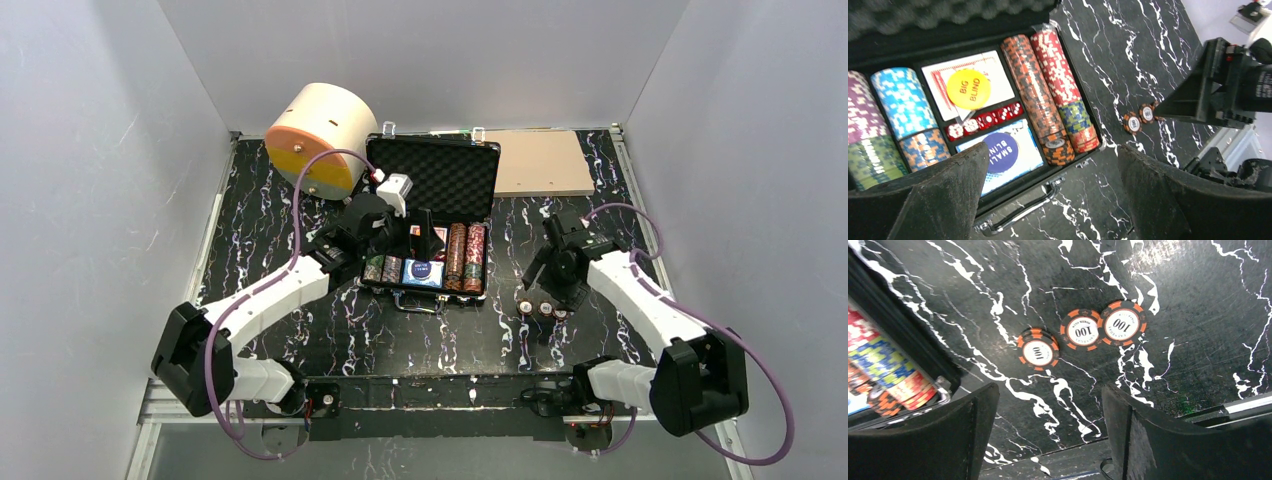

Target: Pack up texas hold em set

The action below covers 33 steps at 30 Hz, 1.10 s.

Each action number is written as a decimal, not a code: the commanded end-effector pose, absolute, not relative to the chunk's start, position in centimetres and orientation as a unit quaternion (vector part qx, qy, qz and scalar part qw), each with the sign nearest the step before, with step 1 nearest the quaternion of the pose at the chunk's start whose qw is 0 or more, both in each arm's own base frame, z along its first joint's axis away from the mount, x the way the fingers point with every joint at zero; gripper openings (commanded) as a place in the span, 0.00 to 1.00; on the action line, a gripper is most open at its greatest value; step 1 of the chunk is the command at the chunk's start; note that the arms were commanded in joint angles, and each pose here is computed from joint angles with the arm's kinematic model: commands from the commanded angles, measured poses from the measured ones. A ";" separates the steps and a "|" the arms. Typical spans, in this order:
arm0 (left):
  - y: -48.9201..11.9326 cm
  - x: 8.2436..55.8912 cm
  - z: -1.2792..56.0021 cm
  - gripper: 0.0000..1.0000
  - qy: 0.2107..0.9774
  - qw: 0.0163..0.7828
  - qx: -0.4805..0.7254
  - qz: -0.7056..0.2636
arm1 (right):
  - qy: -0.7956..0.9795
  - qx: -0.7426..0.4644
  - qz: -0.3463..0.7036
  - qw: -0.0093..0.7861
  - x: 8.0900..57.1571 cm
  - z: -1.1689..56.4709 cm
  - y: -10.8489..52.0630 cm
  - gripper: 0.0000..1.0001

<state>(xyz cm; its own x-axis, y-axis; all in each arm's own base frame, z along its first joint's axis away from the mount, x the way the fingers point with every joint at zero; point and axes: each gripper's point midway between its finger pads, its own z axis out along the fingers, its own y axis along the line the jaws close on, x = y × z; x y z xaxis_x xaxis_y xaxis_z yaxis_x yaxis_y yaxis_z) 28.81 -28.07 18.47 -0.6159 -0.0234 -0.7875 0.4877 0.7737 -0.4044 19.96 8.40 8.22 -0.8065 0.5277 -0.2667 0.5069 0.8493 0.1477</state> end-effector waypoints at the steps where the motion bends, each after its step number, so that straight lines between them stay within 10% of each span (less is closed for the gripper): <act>1: -28.4 27.7 20.0 0.98 0.822 0.427 0.125 -0.356 | 0.951 0.284 0.023 0.124 19.3 6.3 8.4 0.85; 33: -27.4 27.3 18.9 0.98 0.832 0.423 0.106 -0.344 | 0.934 0.353 -0.041 0.044 20.5 1.0 9.9 0.75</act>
<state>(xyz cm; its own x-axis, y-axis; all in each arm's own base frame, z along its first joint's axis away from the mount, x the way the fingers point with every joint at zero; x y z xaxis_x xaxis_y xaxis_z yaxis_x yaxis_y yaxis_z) 27.47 -27.89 17.84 -0.6399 -0.0974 -0.7623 0.4609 0.7451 -0.4821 19.59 10.26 1.50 -0.7613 0.6447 -0.0689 0.6468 0.7626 -0.0123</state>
